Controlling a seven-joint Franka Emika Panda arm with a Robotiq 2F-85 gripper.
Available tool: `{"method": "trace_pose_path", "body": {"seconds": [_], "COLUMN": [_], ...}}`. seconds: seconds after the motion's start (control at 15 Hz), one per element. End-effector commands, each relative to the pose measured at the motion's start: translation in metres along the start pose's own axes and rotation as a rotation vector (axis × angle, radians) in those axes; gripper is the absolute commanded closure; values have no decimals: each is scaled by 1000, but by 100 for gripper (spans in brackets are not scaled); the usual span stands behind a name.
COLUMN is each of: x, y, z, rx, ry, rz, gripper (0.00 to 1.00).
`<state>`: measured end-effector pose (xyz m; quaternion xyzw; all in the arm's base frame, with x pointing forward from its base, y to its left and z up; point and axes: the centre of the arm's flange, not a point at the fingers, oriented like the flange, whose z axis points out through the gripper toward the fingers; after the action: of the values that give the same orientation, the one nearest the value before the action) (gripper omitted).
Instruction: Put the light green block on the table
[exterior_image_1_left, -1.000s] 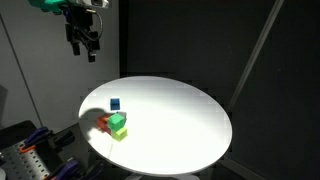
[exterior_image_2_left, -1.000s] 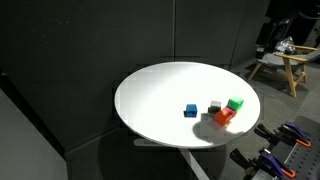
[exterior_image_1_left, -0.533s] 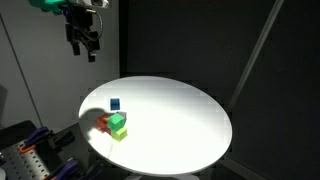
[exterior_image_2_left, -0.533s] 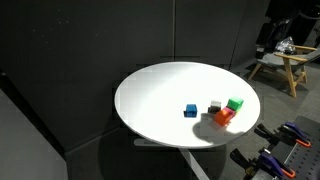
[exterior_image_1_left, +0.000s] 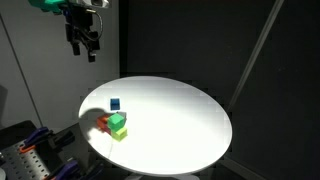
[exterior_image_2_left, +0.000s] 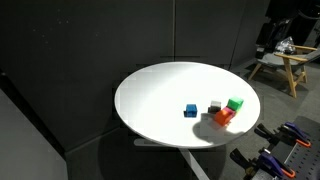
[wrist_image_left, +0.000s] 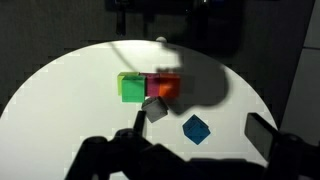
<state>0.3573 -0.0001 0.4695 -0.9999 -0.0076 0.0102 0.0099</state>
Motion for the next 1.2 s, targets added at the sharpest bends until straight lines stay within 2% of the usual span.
{"method": "trace_pose_path", "body": {"seconds": [0.0,0.53,1.13], "x": [0,9,32], "y": [0,2,20], "z": [0,-6,-4], "rx": [0,2,-14], "ry": [0,31,142], "rz": [0,12,59], "gripper": [0,0,0]}}
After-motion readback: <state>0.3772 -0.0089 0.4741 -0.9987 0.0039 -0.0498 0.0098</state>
